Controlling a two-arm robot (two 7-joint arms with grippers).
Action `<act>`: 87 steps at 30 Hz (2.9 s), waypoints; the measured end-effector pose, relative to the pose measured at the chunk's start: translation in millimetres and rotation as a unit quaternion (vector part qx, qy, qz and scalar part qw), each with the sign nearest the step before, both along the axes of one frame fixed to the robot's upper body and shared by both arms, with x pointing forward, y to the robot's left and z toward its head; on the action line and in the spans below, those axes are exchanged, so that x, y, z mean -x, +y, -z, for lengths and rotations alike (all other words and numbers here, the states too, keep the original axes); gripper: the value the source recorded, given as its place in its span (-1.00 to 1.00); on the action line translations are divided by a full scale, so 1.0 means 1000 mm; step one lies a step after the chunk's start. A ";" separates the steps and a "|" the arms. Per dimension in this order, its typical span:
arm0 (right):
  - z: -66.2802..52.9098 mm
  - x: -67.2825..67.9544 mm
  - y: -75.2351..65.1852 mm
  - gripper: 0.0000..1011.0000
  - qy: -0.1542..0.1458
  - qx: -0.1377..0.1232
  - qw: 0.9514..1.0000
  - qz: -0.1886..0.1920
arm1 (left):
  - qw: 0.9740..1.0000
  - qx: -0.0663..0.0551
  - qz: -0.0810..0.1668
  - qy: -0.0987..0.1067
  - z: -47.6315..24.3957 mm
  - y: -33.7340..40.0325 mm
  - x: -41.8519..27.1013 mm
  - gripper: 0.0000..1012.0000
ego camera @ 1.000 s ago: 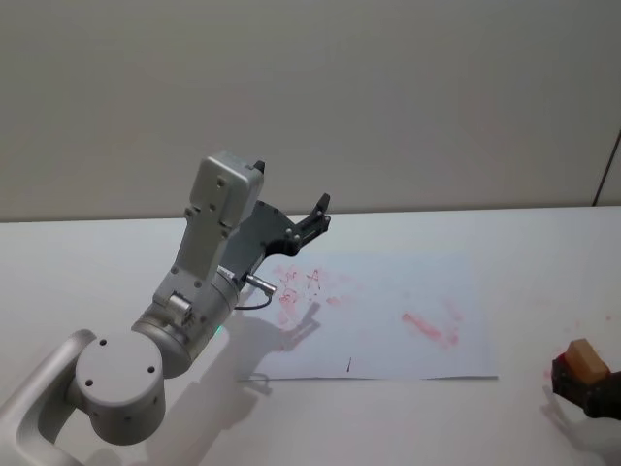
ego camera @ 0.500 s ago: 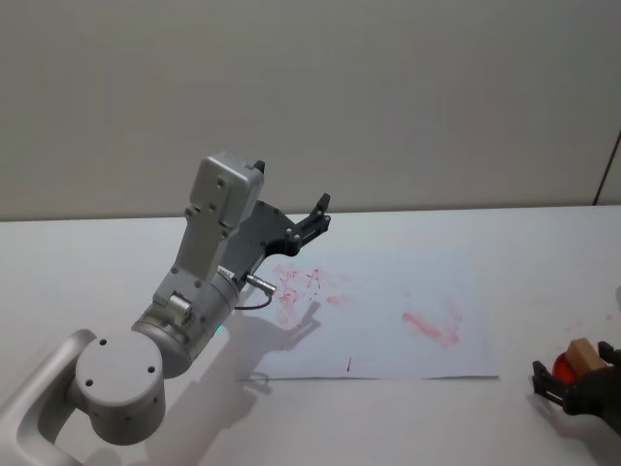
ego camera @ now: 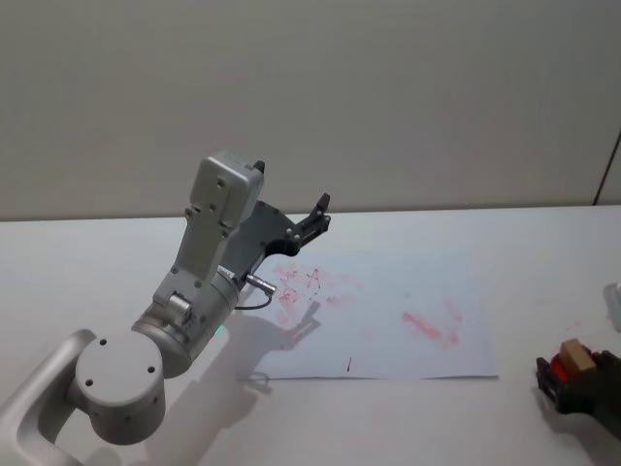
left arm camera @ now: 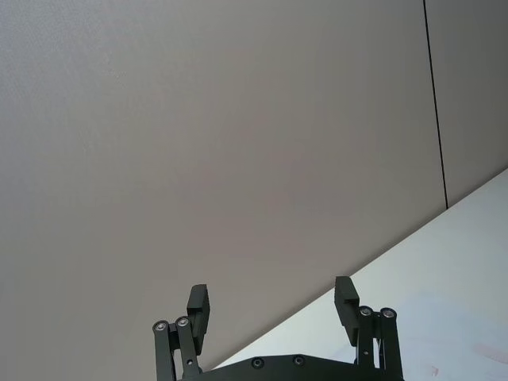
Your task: Use the one hand to pick up the stamp and affix it onto the A4 paper.
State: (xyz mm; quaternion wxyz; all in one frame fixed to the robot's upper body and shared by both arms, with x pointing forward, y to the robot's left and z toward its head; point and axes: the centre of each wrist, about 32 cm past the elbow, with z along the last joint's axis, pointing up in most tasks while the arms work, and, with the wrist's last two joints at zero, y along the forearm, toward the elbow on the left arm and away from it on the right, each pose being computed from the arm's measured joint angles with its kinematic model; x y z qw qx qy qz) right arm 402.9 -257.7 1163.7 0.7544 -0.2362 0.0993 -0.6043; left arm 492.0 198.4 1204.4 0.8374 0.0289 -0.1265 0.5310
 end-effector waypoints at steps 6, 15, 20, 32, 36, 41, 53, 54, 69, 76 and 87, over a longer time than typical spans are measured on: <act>0.000 -0.001 0.001 -0.26 0.001 0.000 1.000 -0.001 | 1.000 0.000 0.000 0.000 0.0000 0.0000 0.0000 0.98; 0.001 -0.002 0.001 -0.55 0.002 0.001 1.000 -0.002 | 1.000 0.000 0.000 0.000 0.0000 0.0000 0.0000 0.98; 0.000 -0.003 0.001 -0.55 0.001 0.001 1.000 -0.005 | 1.000 0.000 0.000 0.000 0.0000 0.0000 0.0000 0.98; -0.012 -0.016 0.009 -0.55 -0.047 -0.019 0.998 -0.048 | 1.000 0.000 0.000 0.000 0.0000 0.0000 0.0000 0.98; -0.018 -0.026 0.016 -0.55 -0.069 -0.037 0.994 -0.073 | 1.000 0.000 0.000 0.000 0.0000 0.0000 0.0000 0.98; -0.021 -0.041 0.026 -0.55 -0.086 -0.058 0.989 -0.101 | 1.000 0.000 0.000 0.000 0.0000 0.0000 0.0000 0.98; -0.014 -0.069 0.045 -0.55 -0.070 -0.078 0.985 -0.138 | 1.000 0.000 0.000 0.000 0.0000 0.0000 0.0000 0.98; -0.013 -0.070 0.045 -0.55 -0.067 -0.078 0.985 -0.138 | 1.000 0.000 0.000 0.000 0.0000 0.0000 0.0000 0.98; 0.007 -0.086 0.061 -0.55 -0.016 -0.068 0.989 -0.132 | 1.000 0.000 0.000 0.000 0.0000 0.0000 0.0000 0.98; 0.013 -0.088 0.065 -0.55 -0.001 -0.063 0.990 -0.129 | 1.000 0.000 0.000 0.000 0.0000 0.0000 0.0000 0.98; 0.018 -0.086 0.063 -0.55 0.013 -0.048 0.991 -0.122 | 1.000 0.000 0.000 0.000 0.0000 0.0000 0.0000 0.98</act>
